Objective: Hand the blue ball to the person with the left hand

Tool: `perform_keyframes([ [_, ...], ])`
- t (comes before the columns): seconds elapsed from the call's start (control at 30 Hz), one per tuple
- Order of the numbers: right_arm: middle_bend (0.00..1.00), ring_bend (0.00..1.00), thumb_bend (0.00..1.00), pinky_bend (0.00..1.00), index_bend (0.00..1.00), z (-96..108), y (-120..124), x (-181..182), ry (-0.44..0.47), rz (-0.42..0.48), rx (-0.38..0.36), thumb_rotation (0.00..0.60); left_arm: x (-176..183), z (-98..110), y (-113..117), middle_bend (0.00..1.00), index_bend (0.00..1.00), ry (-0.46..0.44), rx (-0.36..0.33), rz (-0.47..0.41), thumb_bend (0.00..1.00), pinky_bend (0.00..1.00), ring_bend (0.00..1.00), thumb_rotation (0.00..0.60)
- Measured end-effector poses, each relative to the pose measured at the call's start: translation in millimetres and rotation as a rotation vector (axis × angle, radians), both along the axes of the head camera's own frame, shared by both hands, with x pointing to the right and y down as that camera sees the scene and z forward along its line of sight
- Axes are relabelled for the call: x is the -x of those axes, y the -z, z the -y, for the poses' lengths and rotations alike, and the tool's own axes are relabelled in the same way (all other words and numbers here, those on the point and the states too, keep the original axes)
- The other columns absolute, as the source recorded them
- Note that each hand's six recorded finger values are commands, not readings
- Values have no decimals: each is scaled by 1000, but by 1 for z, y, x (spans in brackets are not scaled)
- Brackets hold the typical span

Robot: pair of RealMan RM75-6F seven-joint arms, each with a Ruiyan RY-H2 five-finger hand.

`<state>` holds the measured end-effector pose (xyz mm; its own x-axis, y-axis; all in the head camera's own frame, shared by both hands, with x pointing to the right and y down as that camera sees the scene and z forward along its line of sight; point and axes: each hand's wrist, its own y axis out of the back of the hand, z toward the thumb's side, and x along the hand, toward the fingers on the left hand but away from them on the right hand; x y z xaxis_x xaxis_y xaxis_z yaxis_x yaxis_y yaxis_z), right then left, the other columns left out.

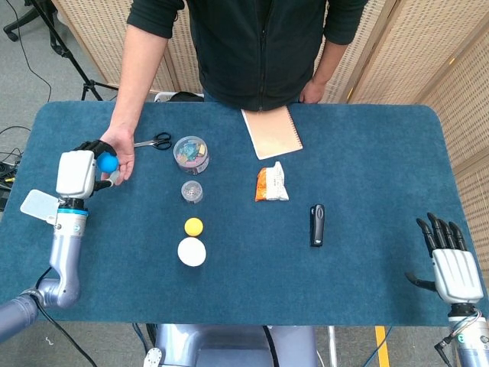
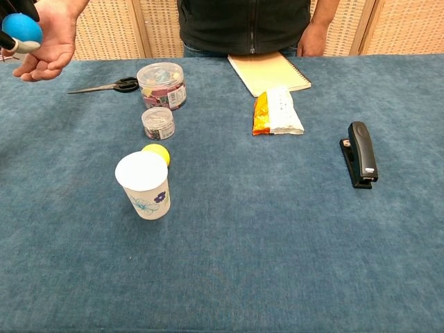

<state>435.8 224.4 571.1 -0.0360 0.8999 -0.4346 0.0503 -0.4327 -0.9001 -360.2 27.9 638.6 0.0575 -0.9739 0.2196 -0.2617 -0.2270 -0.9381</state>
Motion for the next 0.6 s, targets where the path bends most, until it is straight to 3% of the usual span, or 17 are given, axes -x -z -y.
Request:
perform_keyframes([
  [0.07, 0, 0, 0, 0, 0, 0, 0, 0, -1, 0, -1, 600, 0, -1, -2, 32, 252, 9, 3, 3, 272, 106, 5, 600],
  [0.17, 0, 0, 0, 0, 0, 0, 0, 0, 0, 1, 0, 600, 2, -2, -4, 0, 14, 27, 14, 31, 199, 1, 0, 600],
  [0.37, 0, 0, 0, 0, 0, 1, 3, -1, -5, 7, -7, 600, 4, -4, 4, 0, 0, 49, -10, -17, 21, 0, 0, 600],
  [0.47, 0, 0, 0, 0, 0, 1, 4, -2, -9, 12, -7, 600, 12, -10, 17, 0, 0, 48, -48, -75, 0, 0, 0, 600],
  [0.6, 0, 0, 0, 0, 0, 1, 5, -1, -4, 17, -8, 600, 32, -30, 38, 0, 0, 32, -36, -120, 0, 0, 0, 600],
])
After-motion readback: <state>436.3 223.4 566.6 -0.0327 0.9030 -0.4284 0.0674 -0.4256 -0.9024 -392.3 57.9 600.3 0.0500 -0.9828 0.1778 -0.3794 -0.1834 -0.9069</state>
